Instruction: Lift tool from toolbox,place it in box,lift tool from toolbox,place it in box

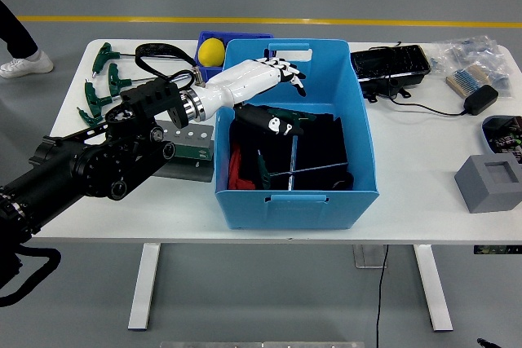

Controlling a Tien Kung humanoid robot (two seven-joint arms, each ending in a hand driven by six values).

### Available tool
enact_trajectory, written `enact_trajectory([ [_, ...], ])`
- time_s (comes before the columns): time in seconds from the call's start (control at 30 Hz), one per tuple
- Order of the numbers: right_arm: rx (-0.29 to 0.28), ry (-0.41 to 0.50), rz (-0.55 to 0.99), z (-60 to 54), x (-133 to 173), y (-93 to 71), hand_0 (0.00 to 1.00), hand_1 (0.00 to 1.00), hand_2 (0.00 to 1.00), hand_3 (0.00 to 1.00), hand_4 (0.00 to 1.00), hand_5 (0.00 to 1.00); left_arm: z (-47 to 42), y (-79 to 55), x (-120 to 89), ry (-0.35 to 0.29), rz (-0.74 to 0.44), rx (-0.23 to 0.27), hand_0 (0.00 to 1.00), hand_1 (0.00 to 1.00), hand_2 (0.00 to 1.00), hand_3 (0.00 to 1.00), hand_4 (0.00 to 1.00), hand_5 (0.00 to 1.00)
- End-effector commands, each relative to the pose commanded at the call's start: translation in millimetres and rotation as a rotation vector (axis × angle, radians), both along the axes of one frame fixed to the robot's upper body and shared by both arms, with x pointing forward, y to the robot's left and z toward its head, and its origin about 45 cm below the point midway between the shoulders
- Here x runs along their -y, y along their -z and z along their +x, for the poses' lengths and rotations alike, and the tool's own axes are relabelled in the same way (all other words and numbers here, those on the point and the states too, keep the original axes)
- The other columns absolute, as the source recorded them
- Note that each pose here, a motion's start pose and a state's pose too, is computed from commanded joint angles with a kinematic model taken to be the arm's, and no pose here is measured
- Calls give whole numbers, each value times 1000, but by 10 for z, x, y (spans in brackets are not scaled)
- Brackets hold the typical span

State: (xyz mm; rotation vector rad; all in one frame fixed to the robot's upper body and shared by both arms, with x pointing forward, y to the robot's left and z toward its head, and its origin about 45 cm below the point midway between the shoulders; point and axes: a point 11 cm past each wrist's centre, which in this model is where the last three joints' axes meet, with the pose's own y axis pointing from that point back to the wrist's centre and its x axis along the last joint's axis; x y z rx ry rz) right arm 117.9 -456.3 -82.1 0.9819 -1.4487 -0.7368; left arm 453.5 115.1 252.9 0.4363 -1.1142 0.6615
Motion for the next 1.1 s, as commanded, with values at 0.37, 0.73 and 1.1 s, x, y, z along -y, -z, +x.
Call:
enact_trajectory([
  [0.37,9,11,3,2,-10,4,622,608,676,546,784,659,99,-523,-540,-196,-429,-22,776,788,832,720,977,749],
  [0.73,11,12,4,-2,-11,7,621,607,675,545,784,658,-2,-223,-1114,-370,-799,-387,761,772,808,711,947,744],
  [1.1,14,10,2,14,-15,5,620,607,675,545,782,658,-226,75,-1432,-443,-1099,-627,763,777,807,712,947,753],
])
